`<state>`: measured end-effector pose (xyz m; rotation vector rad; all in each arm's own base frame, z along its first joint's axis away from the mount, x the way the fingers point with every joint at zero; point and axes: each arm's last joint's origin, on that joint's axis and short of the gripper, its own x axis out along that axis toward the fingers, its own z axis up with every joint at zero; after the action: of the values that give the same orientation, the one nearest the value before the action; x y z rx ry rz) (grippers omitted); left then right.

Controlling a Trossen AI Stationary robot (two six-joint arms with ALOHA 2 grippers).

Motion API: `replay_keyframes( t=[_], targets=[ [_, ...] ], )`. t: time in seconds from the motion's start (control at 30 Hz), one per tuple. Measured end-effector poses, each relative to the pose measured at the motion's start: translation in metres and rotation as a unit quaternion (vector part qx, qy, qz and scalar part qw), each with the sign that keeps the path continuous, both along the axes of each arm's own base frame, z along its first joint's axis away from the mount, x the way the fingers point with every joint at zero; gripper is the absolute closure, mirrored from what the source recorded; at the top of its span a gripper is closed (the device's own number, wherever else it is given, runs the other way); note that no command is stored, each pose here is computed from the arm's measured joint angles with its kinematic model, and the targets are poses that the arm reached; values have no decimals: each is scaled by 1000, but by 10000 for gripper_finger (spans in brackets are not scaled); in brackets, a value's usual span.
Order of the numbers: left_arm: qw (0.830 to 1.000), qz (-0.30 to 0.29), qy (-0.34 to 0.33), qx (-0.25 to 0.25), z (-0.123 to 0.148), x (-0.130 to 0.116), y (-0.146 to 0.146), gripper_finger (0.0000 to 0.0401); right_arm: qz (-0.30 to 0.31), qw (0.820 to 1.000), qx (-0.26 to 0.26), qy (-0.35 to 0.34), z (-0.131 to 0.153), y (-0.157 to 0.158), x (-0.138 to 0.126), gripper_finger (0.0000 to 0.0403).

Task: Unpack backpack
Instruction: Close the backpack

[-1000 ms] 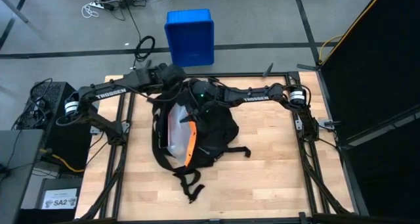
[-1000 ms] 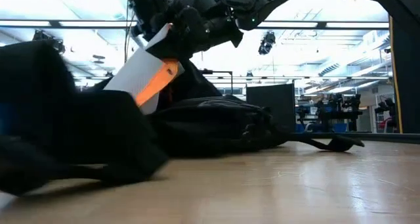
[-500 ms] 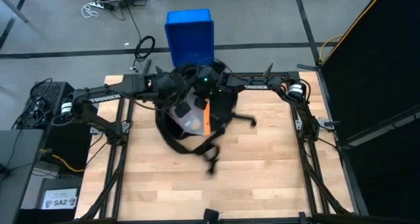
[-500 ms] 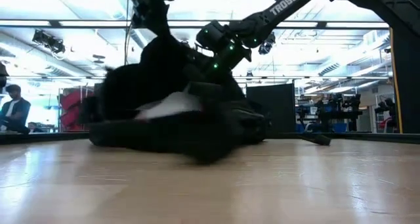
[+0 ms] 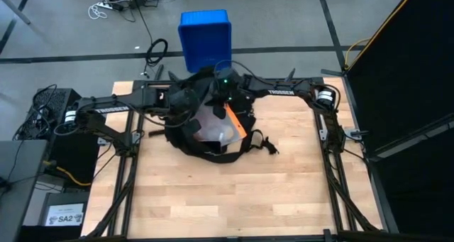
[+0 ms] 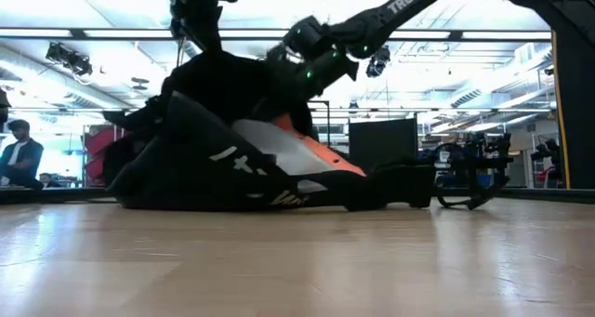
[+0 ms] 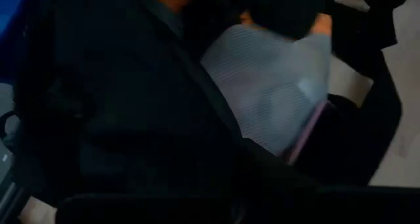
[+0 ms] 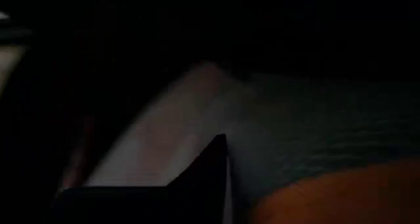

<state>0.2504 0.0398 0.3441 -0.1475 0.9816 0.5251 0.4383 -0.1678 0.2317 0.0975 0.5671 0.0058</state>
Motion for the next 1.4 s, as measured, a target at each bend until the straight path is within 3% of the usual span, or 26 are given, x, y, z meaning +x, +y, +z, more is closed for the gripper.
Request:
replay_keyframes(
  t=[0.3, 0.5, 0.63, 0.77, 0.83, 1.27, 1.4],
  targets=[
    [1000, 1, 4, 8, 0, -1, 0, 401, 90, 995, -28, -21, 48, 26, -20, 238],
    [1000, -1, 4, 14, 0, 0, 0, 401, 70, 996, -57, -1, 57, 27, -28, 136],
    [1000, -4, 1, 19, 1, 1, 0, 401, 32, 996, -76, 21, 62, 24, -35, 98],
    [1000, -9, -5, 19, 1, 2, 0, 401, -29, 988, -137, 70, 47, 25, -28, 88],
    [1000, -10, -3, 17, 1, 2, 0, 401, -32, 984, -140, 108, 35, 28, -26, 92],
    [1000, -17, -4, 22, 1, 2, 0, 401, -16, 976, -117, 183, 80, 50, -77, 132],
    [1000, -19, -1, 20, 1, 2, 0, 401, 26, 976, -69, 203, 78, 57, -84, 143]
  ],
)
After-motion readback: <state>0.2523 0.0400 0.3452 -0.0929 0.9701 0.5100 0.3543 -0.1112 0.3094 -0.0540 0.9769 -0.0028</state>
